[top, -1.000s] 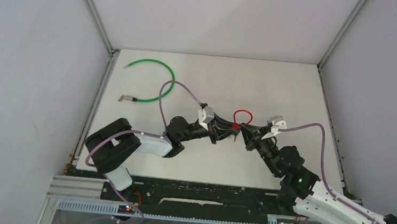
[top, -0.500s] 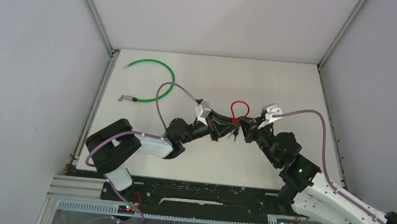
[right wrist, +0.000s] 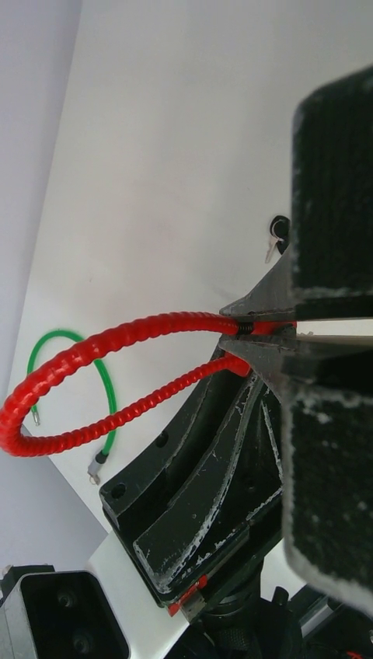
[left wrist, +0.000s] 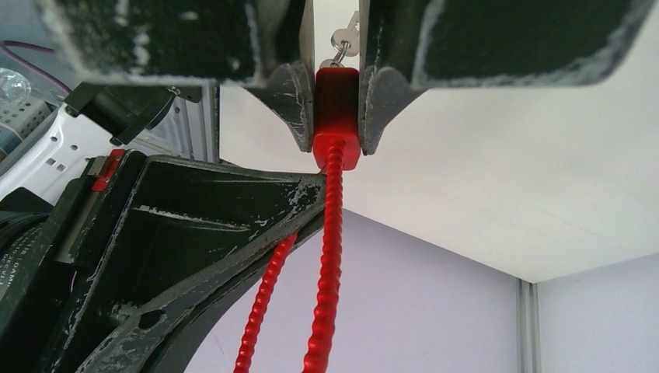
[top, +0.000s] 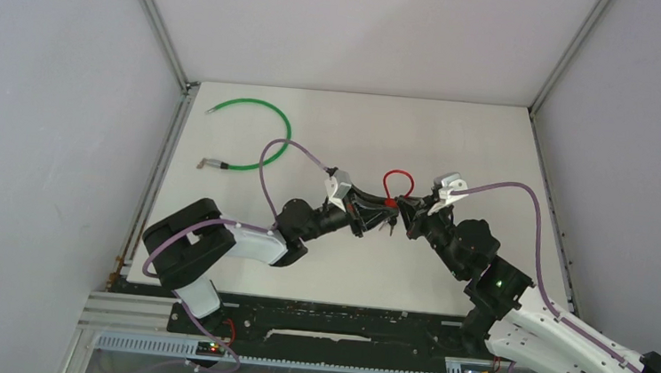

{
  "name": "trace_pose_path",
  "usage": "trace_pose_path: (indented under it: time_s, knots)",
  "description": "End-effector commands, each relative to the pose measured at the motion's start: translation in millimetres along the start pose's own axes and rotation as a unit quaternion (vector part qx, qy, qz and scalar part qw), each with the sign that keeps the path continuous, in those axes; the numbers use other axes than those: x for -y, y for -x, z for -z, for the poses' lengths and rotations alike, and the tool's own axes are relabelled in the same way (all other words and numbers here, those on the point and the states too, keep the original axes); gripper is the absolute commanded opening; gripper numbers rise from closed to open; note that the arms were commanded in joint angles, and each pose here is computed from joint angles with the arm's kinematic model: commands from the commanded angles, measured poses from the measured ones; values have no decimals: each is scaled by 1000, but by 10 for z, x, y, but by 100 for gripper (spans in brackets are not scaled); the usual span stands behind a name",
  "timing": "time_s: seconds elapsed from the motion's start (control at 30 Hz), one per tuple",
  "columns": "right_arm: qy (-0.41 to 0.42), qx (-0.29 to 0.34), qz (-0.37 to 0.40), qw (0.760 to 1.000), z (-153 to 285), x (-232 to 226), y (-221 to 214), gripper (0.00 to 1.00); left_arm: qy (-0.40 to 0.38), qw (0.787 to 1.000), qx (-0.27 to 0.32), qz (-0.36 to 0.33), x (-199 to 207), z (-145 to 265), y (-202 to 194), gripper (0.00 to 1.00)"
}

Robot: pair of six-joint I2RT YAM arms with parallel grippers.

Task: Lock with the key
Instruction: Lock the lock.

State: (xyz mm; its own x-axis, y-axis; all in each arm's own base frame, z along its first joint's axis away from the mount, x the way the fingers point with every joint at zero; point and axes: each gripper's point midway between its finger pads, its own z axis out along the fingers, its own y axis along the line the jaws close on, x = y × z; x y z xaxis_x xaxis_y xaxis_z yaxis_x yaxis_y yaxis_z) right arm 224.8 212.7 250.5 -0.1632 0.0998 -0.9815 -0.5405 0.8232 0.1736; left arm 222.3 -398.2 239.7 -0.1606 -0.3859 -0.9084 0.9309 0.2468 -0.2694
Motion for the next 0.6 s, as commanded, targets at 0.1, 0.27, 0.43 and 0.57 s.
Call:
trace_pose_path:
  time_s: [0.1, 0.27, 0.43, 0.57]
  knots:
    - [89, -150, 1, 985, 212, -300, -752, 0, 45, 982, 181, -19, -50, -9, 1030, 0]
    - [103, -153, 0, 983, 255, -339, -762, 0, 55, 981, 185, -19, -65, 45, 1055, 0]
    - [111, -135, 2, 985, 293, -356, -669, 0, 23, 983, 173, -53, 43, 6, 1027, 0]
    - [119, -109, 2, 987, 317, -382, -534, 6, -3, 984, 163, -76, 143, -32, 987, 0]
